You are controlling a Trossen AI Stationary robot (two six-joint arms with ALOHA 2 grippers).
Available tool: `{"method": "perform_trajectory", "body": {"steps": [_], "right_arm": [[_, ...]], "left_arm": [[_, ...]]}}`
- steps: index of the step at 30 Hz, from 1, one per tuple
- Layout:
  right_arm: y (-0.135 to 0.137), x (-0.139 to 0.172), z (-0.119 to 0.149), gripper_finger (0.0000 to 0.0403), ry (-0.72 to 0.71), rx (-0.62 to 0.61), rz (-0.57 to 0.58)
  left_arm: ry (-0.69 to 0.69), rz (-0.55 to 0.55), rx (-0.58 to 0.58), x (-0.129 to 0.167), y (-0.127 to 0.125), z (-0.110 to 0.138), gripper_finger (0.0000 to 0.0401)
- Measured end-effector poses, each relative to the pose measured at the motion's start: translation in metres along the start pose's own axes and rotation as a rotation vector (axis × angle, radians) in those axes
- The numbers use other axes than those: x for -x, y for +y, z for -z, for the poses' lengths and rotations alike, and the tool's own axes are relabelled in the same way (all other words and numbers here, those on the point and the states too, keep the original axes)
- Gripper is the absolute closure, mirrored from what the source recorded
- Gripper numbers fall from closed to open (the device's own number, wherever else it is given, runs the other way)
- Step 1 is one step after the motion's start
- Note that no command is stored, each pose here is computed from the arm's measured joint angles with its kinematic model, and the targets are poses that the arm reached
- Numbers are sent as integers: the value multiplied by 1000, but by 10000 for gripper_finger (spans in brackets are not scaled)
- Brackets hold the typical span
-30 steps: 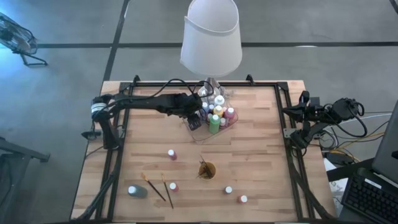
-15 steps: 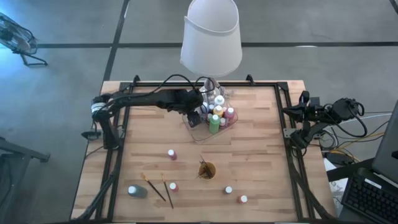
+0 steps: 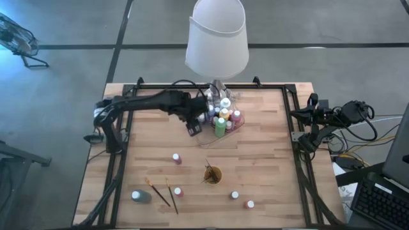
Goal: Pick & Place Paint Supplies
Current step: Put the dark green bottle into the transparent bin
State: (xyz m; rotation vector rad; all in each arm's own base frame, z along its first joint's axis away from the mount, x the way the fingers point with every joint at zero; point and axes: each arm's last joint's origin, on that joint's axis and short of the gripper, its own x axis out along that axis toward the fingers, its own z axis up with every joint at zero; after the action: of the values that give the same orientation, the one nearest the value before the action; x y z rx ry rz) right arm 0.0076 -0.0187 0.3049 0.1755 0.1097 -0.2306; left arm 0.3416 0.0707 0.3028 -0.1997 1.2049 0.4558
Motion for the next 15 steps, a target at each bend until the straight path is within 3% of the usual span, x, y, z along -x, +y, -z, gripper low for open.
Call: {"method": "perform_trajectory", "body": {"steps": [15], "right_arm": [[0, 0, 0, 394, 0, 0, 0]], "left_arm": [[55, 58, -174, 29, -72, 35, 208]]}}
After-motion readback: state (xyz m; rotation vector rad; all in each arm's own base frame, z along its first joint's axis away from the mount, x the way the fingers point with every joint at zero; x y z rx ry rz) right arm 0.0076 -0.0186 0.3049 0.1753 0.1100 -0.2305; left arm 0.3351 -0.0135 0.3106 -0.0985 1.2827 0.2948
